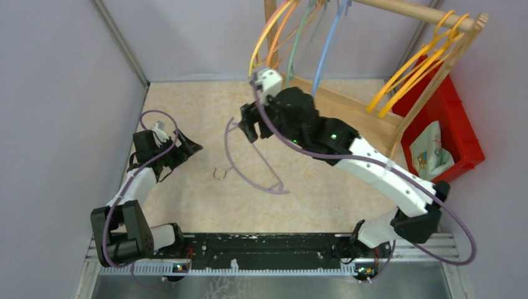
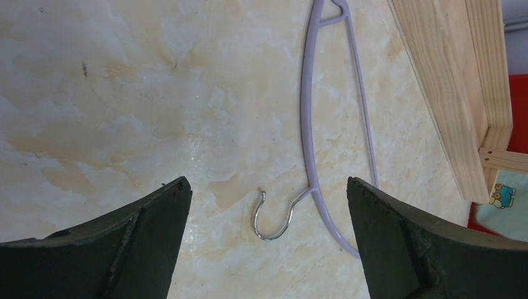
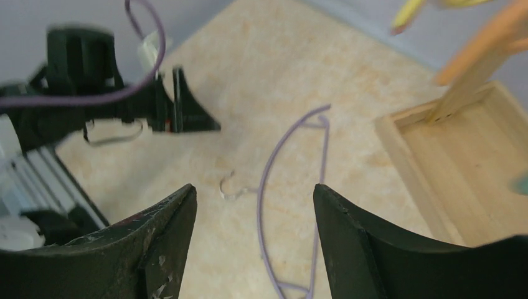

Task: Organize the hangers

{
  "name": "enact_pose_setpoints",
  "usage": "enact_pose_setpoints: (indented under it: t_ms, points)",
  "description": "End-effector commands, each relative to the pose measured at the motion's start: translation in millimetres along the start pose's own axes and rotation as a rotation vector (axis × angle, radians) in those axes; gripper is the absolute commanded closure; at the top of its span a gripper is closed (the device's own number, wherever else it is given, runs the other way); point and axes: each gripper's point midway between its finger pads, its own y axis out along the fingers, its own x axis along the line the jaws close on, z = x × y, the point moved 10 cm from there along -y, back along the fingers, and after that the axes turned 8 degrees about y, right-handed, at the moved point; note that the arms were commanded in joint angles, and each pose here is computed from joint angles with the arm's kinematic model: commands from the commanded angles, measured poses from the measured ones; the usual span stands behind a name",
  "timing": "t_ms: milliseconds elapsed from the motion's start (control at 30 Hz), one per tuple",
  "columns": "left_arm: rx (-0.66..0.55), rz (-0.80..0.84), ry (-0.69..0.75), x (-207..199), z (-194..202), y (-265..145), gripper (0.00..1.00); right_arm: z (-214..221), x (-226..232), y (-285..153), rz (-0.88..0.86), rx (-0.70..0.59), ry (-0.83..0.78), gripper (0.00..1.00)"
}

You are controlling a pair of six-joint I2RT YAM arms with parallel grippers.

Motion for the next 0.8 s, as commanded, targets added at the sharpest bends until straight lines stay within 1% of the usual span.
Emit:
enact_pose_setpoints:
  t_ms: [0, 67, 167, 233, 400, 567, 767]
  points:
    - [-0.011, 0.030, 0.028, -4, -1, -2, 0.01, 48, 15, 28, -0.165, 0.305, -0.163, 0.32]
    - [-0.011, 0.030, 0.028, -5, -1, -2, 0.01, 75, 18, 47, -0.211, 0.420, -0.172, 0.32]
    - [-0.014, 0.026, 0.028, -5, -2, -2, 0.01, 118, 18, 71, -0.243, 0.550, -0.188, 0.32]
    - [-0.016, 0.028, 0.027, -5, -2, -2, 0.01, 158, 14, 90, -0.239, 0.650, -0.199, 0.34]
    - [-0.016, 0.031, 0.024, -5, -3, -1, 0.01, 224, 7, 121, -0.219, 0.792, -0.217, 0.37]
    - [-0.020, 0.031, 0.023, -6, -1, -3, 0.01, 260, 1, 137, -0.185, 0.831, -0.223, 0.39]
    - [-0.021, 0.029, 0.025, -6, -1, -4, 0.01, 280, -7, 150, -0.109, 0.819, -0.242, 0.41]
